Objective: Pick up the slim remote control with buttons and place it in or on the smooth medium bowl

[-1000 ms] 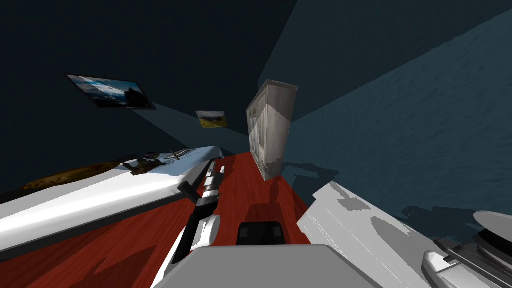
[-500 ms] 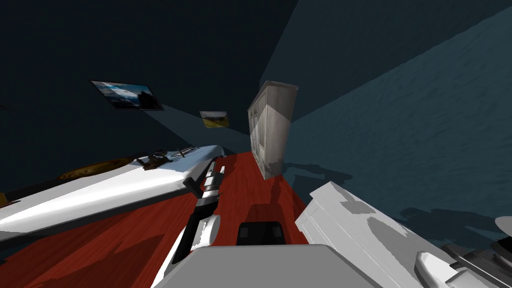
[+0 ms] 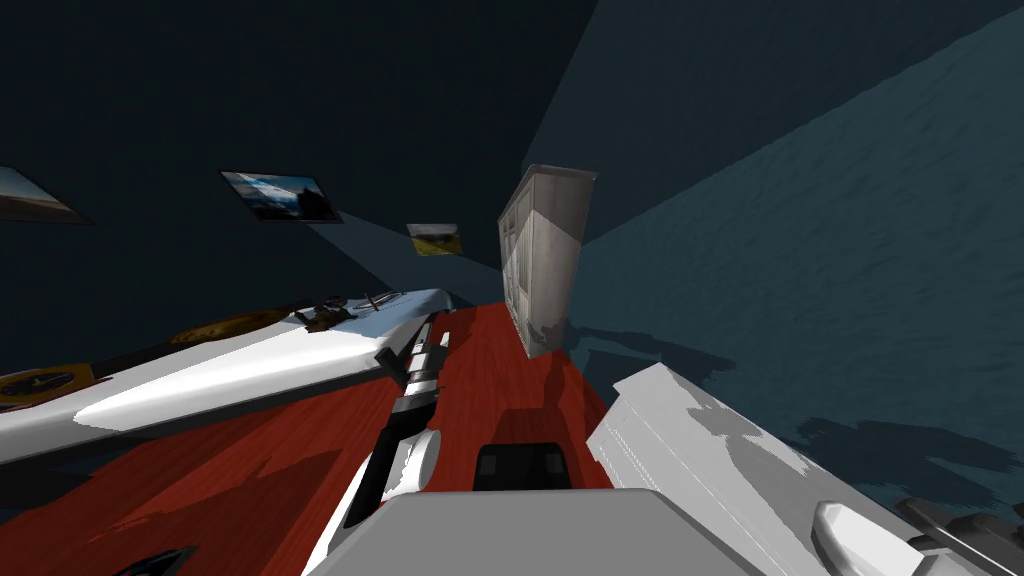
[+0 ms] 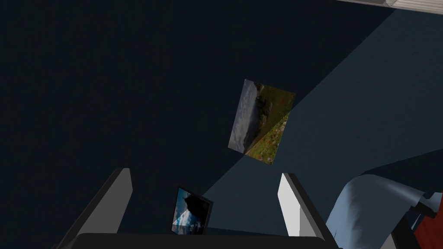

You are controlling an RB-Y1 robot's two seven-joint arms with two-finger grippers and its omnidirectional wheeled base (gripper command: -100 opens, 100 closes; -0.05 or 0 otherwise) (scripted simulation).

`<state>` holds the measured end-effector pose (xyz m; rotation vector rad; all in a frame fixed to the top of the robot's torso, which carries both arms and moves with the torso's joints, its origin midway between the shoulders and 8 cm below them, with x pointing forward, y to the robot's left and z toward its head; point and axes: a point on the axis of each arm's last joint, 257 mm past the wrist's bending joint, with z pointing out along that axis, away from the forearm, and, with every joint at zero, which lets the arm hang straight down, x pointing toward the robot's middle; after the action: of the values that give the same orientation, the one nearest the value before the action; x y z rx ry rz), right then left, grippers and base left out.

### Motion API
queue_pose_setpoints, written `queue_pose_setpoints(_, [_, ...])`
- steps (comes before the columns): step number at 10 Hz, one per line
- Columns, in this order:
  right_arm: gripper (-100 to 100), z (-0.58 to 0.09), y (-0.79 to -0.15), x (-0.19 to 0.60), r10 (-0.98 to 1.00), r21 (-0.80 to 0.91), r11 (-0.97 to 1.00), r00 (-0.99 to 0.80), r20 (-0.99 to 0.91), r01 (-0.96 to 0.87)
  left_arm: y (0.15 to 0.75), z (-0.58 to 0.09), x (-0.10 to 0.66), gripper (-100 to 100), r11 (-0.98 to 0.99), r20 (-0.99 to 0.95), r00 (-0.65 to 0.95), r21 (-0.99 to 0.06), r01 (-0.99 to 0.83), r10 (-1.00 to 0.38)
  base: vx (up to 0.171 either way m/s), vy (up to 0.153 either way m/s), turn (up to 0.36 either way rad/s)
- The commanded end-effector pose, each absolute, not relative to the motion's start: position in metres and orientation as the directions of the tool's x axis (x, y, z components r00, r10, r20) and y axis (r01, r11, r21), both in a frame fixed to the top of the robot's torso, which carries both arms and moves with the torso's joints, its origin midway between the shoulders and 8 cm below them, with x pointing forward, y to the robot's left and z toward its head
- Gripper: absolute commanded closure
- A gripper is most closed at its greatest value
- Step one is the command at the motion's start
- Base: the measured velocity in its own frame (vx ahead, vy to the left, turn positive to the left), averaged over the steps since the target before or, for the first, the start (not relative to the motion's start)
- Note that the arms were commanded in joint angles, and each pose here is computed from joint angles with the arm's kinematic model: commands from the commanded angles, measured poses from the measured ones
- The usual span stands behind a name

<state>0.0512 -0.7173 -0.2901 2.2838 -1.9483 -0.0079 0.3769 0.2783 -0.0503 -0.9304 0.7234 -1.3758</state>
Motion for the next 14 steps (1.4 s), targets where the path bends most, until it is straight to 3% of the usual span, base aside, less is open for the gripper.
queue_pose_setpoints(1, [100, -0.293, -0.714, 0.048, -0.984, 0.092, -0.160, 0.166, 0.062, -0.983, 0.278, -0.050, 0.377, 0, -0.041, 0.095, 0.088, -0.874, 0.484, -0.992, -0.064, -0.049, 0.063])
queue_pose_setpoints(10, [100, -0.306, -0.701, 0.043, -0.981, 0.019, -0.193, 0.193, -0.009, -0.981, 0.278, -0.050, 0.377, 0, -0.041, 0.095, 0.088, -0.874, 0.484, -0.992, -0.049, -0.051, 0.055])
queue_pose_setpoints(11, [-100, -0.306, -0.701, 0.043, -0.980, 0.018, -0.197, 0.196, -0.010, -0.980, 0.278, -0.050, 0.377, 0, -0.041, 0.095, 0.088, -0.874, 0.483, -0.992, 0.000, 0.000, 0.000])
queue_pose_setpoints(14, [-100, -0.306, -0.701, 0.043, -0.980, 0.018, -0.197, 0.197, -0.010, -0.980, 0.278, -0.050, 0.377, 0, -0.041, 0.095, 0.088, -0.874, 0.483, -0.992, 0.000, 0.000, 0.000])
